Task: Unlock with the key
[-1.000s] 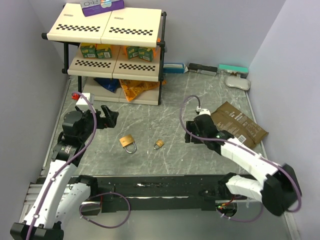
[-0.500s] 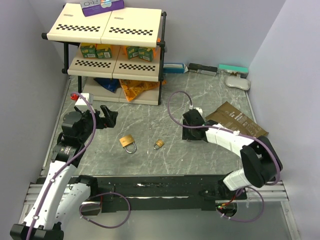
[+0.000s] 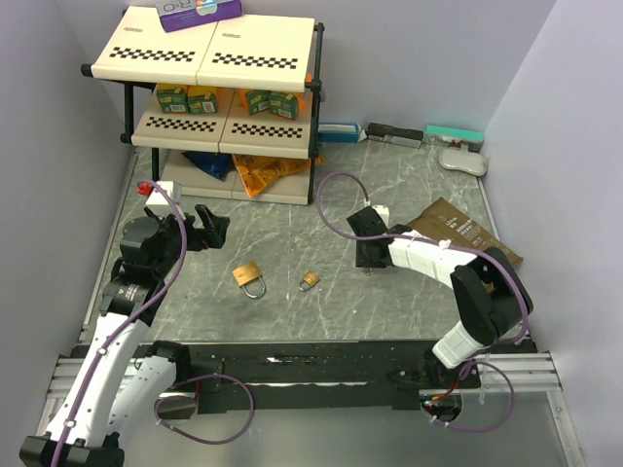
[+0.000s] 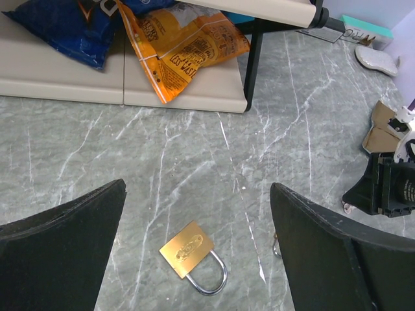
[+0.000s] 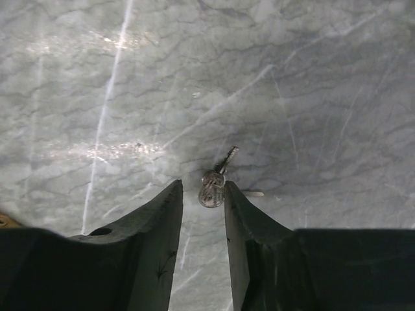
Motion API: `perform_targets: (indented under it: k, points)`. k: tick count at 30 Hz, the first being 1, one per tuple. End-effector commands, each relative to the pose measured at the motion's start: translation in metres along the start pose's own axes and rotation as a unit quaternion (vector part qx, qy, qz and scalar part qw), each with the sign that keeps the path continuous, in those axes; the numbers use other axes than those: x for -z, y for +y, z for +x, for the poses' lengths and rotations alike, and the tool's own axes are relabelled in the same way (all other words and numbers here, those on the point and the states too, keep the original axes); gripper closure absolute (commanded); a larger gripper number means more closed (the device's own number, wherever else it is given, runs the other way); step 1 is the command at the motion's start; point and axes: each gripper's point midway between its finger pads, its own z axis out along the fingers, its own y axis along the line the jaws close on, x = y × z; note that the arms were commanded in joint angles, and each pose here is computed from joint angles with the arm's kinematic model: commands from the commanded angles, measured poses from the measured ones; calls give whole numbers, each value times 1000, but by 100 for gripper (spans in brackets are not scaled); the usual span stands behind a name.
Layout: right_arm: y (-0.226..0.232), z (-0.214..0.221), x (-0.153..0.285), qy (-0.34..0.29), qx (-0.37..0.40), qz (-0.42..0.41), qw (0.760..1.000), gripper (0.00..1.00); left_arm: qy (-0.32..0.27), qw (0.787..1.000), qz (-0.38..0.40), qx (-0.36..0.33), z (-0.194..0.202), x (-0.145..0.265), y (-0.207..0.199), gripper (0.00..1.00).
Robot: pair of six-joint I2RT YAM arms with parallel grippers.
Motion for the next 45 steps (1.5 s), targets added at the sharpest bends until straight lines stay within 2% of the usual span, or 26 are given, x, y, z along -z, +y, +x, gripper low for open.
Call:
perform_targets:
  k: [1,10,13,17,22,26,32,33,37,40,45]
  points:
    - [-6,0,-1,0,-13,30,999,61,-11,1000,8,4,-6,2,-5,1]
    - [-4,9,-14,13,-2,29,999,68,-16,1000,4,-1,-9,0,-3,1]
    - [-5,19,-21,28,3,30,999,78,-19,1000,-9,-5,-10,-1,2,1]
    - [-1,21,-19,30,3,16,999,100,-25,999,-23,-6,-12,0,8,1]
    - [6,7,1,6,-3,-20,1000,100,-28,999,-15,-6,-12,2,5,0]
    - [22,-8,28,-16,4,-80,997,100,-25,999,37,-8,-10,4,-14,1]
    - [44,-21,93,-56,20,-207,977,100,-19,982,187,1,-4,19,-65,1]
    - [46,-26,110,-75,25,-230,970,100,-13,972,234,3,0,24,-80,1]
    - [60,-26,156,-95,42,-320,942,100,-11,947,321,26,4,41,-112,2]
    - [68,-26,188,-101,54,-372,921,100,-28,926,374,37,1,57,-135,1]
    - [71,-21,227,-101,63,-425,898,100,-13,902,426,65,15,63,-162,2]
